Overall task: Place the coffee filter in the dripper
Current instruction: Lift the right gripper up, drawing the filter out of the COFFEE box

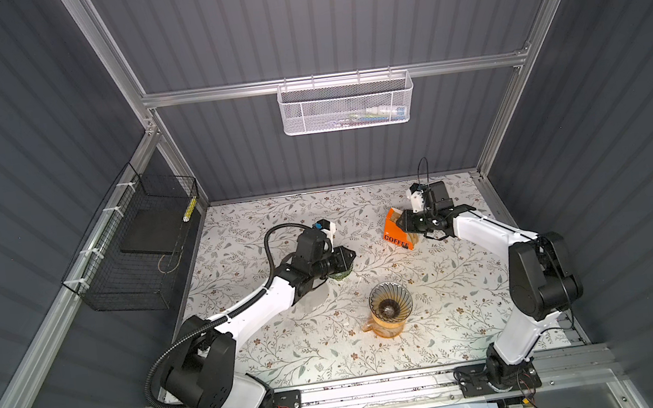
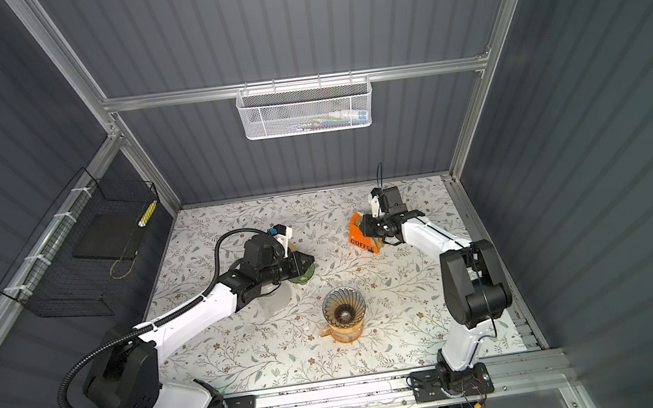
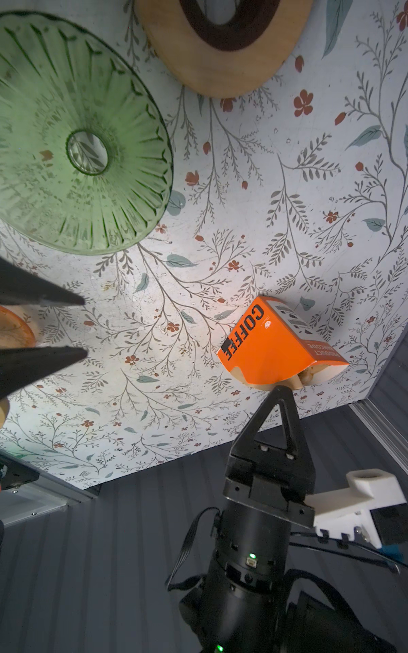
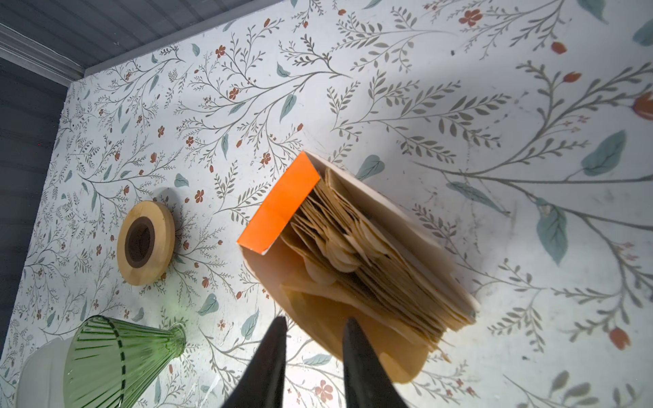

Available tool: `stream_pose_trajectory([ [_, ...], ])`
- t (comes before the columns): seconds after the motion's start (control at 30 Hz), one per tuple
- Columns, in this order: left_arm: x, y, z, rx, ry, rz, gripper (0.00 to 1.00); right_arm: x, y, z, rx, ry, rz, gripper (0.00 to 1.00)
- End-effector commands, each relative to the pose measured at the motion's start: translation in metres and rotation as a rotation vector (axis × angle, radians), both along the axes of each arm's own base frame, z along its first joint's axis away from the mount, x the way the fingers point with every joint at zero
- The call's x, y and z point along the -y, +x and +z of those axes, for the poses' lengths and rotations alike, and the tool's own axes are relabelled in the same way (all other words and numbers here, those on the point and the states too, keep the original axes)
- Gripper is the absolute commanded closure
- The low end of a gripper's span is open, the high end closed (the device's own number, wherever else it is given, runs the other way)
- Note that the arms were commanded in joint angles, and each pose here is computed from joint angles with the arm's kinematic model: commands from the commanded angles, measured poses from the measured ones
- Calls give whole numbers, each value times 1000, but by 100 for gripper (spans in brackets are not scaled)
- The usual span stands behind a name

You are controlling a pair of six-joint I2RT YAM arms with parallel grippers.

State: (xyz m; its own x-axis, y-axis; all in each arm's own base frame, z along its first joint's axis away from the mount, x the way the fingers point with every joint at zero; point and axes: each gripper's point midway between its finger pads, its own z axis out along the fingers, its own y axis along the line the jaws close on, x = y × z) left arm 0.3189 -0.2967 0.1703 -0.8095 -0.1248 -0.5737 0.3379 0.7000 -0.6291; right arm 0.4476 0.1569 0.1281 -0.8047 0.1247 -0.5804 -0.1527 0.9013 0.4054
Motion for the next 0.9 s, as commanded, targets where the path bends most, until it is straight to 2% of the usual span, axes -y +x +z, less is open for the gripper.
stream_pose_trajectory([
  [0.0,-1,2,8,18,-11,0,78,-4,3,0,-4,-10,17,70],
  [0.47,-2,0,5,10,-11,3,78,-1,4,-11,-24,-35,6,76],
  [0.87,-2,0,5,7,-17,3,77,2,4,-12,-26,-45,-8,89],
])
